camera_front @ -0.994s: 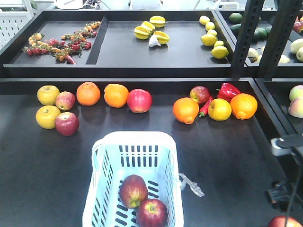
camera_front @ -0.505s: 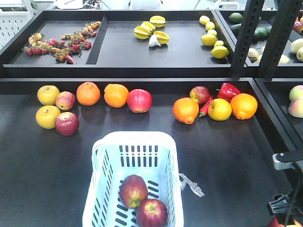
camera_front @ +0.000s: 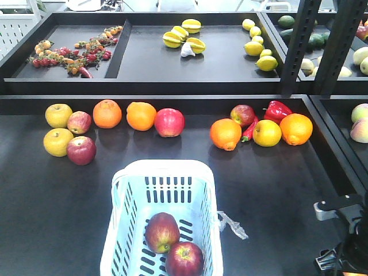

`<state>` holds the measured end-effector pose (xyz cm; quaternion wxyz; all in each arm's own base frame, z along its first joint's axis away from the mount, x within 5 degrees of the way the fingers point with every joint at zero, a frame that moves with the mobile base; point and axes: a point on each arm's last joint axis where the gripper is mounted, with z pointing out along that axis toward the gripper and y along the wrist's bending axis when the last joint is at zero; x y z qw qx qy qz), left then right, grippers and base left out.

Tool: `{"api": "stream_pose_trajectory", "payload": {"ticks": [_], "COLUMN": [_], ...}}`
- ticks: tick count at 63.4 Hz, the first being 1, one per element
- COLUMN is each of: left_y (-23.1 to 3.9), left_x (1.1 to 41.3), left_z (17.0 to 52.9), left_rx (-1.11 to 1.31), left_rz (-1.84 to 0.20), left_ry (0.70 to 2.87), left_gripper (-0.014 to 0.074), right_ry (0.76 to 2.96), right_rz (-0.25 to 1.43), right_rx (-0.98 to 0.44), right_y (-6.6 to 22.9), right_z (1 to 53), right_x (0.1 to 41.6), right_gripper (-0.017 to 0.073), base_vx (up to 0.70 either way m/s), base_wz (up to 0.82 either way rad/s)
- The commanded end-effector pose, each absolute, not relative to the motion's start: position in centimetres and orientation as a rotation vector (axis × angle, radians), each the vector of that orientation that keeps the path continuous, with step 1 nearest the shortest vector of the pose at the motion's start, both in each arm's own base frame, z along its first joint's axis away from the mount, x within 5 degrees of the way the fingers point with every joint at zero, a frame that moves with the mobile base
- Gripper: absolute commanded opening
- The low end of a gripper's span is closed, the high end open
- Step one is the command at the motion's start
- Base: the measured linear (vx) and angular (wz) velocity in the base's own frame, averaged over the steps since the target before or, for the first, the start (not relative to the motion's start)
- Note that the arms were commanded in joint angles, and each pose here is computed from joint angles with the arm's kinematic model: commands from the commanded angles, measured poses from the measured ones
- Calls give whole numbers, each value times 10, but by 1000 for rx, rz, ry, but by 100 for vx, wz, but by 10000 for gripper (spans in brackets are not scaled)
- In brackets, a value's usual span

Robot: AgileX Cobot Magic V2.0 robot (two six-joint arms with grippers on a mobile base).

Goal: Pick three apples into basket with both arms
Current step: 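Move the right gripper back down onto the third red apple, then grasp the third red apple with the right gripper and lift it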

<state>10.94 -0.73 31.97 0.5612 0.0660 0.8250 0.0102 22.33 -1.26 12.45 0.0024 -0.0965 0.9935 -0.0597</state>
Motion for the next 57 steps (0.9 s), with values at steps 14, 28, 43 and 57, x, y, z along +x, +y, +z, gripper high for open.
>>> {"api": "stream_pose_trajectory", "payload": {"ticks": [14, 28, 43, 57], "left_y": [-7, -7, -7, -7], "left_x": [112, 112, 112, 112], "left_z": [333, 333, 333, 333], "left_rx": [144, 144, 144, 144], "left_rz": [20, 20, 20, 20], "left_ry": [1859, 1859, 1859, 1859], "left_gripper": [593, 593, 593, 593], "right_ry": [3051, 3166, 3230, 3250], "right_rz": [-203, -182, -175, -174], "right_rx": [-481, -507, -499, -482], "right_y": [-14, -14, -14, -14], "right_z": [114, 89, 79, 81], "right_x": [237, 234, 231, 230], "right_gripper": [595, 595, 586, 440], "base_vx": [0, 0, 0, 0], "base_wz": [0, 0, 0, 0]}}
